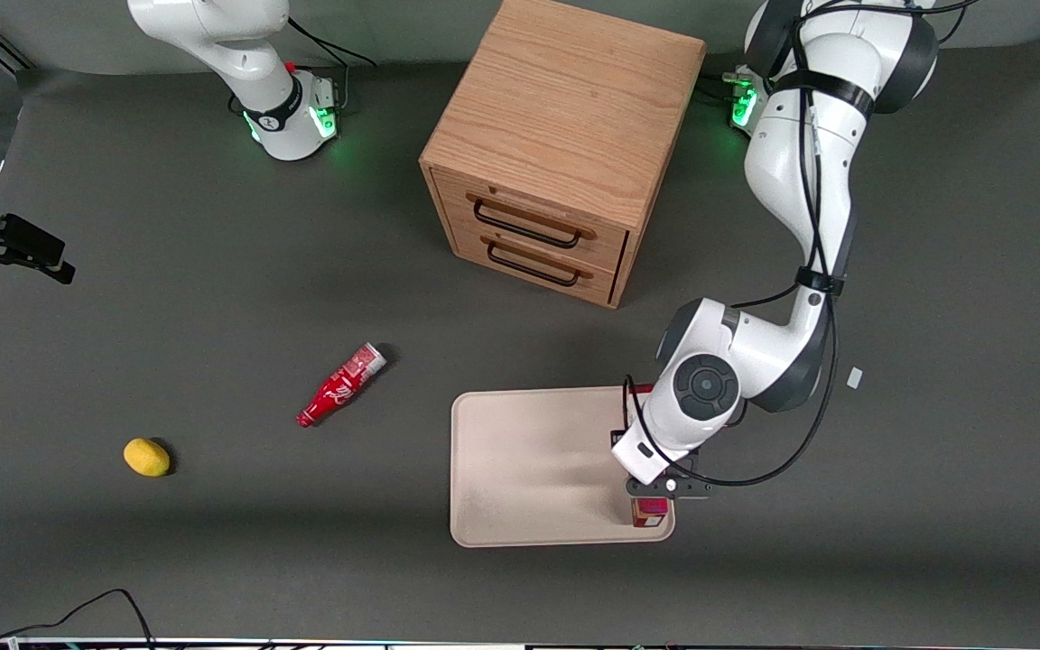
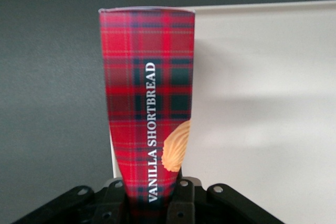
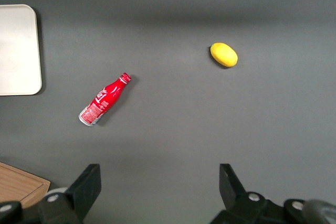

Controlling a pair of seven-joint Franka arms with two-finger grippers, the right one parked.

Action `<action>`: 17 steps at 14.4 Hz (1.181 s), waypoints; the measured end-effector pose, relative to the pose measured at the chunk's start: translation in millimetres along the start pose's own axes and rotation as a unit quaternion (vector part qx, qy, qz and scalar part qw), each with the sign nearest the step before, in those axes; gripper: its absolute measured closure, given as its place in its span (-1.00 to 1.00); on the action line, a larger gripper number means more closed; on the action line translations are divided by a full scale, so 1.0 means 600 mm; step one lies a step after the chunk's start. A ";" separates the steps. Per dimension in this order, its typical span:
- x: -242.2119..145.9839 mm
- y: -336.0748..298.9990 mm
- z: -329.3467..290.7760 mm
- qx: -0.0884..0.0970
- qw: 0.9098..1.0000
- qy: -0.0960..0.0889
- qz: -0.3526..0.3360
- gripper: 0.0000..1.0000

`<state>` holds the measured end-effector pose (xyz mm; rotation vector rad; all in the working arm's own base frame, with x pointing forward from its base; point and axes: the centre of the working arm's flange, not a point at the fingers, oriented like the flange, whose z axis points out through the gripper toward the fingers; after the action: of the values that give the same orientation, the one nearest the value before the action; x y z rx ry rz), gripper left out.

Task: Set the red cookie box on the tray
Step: 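Lower the box onto the tray, open the left gripper and withdraw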

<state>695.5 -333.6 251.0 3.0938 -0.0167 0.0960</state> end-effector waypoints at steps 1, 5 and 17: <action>0.000 0.000 0.000 0.000 1.000 0.000 0.000 0.47; -0.004 -0.004 0.010 0.005 1.000 -0.005 0.001 0.00; 0.034 -0.128 -0.303 0.009 0.999 0.017 -0.044 -1.00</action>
<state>705.3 -248.6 430.3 3.1037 0.1210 0.1476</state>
